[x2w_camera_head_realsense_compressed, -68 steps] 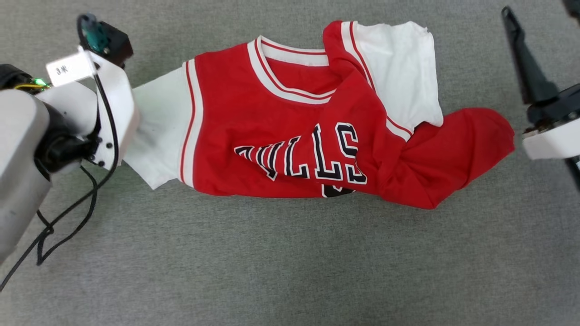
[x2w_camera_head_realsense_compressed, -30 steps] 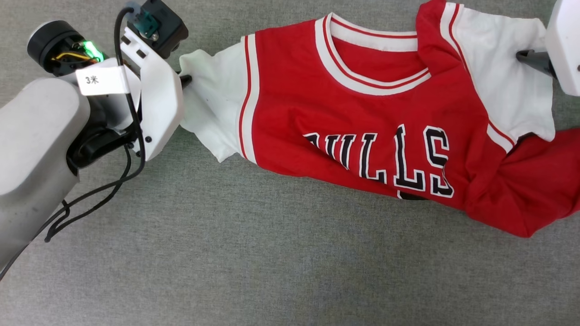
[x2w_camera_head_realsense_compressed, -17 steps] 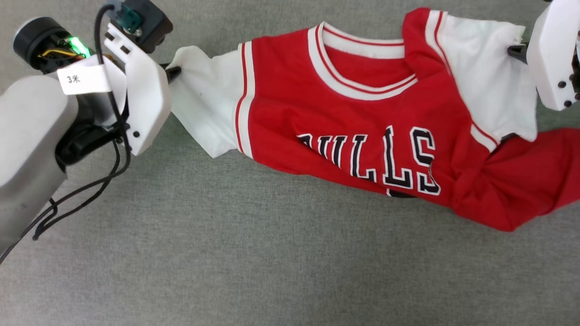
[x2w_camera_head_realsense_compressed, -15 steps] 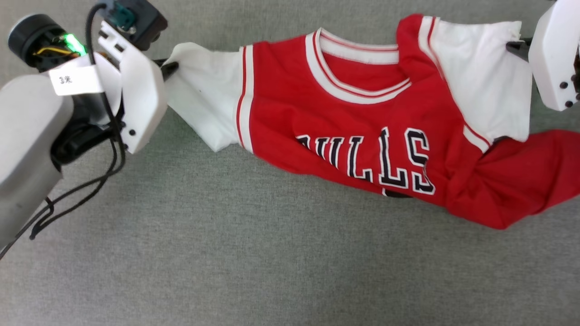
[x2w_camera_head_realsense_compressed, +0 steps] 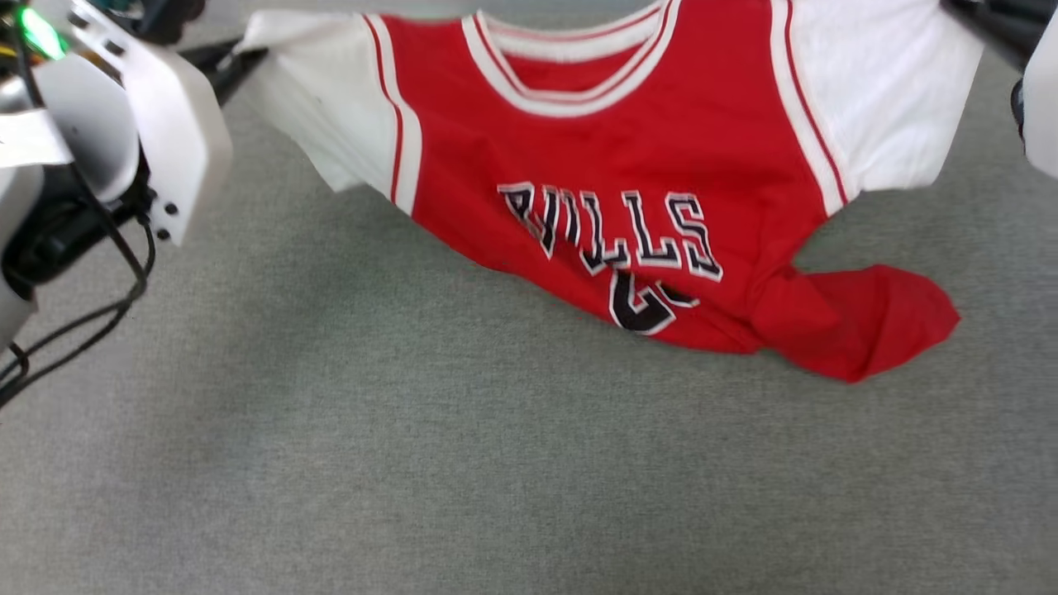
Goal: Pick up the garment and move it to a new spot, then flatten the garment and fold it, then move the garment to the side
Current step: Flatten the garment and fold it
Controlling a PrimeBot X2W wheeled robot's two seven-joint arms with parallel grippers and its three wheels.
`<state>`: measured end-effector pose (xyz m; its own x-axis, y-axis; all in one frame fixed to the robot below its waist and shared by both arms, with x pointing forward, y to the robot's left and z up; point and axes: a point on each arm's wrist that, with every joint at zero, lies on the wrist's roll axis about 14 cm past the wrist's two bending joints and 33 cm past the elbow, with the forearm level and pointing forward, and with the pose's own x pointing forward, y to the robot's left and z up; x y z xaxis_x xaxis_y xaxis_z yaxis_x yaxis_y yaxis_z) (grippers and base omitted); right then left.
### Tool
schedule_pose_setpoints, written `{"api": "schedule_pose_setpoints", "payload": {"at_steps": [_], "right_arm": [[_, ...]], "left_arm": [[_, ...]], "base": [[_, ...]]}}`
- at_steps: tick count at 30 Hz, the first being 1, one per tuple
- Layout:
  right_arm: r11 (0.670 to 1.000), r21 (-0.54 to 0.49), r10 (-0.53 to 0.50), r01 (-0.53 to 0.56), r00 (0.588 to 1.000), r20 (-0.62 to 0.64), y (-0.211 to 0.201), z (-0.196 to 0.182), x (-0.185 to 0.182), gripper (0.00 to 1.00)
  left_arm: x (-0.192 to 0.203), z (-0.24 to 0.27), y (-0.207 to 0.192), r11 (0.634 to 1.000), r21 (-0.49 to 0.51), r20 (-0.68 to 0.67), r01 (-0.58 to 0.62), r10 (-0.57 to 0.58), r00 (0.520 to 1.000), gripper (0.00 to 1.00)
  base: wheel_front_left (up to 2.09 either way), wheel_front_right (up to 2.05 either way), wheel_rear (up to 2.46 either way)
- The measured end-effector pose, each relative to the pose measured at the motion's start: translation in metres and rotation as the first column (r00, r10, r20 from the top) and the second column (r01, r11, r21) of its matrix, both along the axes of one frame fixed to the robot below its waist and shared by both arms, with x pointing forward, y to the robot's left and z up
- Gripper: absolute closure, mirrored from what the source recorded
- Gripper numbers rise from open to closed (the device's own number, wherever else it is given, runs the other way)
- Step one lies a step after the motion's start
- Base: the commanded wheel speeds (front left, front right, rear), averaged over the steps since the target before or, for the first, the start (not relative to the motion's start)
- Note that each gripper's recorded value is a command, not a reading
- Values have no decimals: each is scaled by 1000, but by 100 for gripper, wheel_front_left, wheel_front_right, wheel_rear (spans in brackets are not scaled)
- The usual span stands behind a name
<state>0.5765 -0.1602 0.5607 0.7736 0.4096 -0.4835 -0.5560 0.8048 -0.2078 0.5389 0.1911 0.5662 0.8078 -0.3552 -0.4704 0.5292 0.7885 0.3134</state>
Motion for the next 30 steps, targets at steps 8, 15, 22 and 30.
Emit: {"api": "schedule_pose_setpoints", "payload": {"at_steps": [8, 15, 22, 30], "right_arm": [[1000, 15, -25, 22, 966, 256, -12, 89, 5, 100], [998, -28, -45, 60, 928, 371, -16, 125, 36, 100], [992, -33, -90, 120, 874, 478, -20, 160, 78, 100], [989, 27, -134, 147, 792, 596, -17, 204, 115, 100]], "left_arm": [[14, 84, -18, 999, -24, 224, 31, -24, 974, 100], [45, 124, -23, 998, -51, 334, 22, -3, 943, 100], [88, 166, -26, 996, -88, 470, 13, 30, 882, 100], [129, 202, -24, 988, -156, 585, 8, 86, 807, 100]], "base": [[0, 0, 0], [0, 0, 0], [0, 0, 0], [0, 0, 0]]}}
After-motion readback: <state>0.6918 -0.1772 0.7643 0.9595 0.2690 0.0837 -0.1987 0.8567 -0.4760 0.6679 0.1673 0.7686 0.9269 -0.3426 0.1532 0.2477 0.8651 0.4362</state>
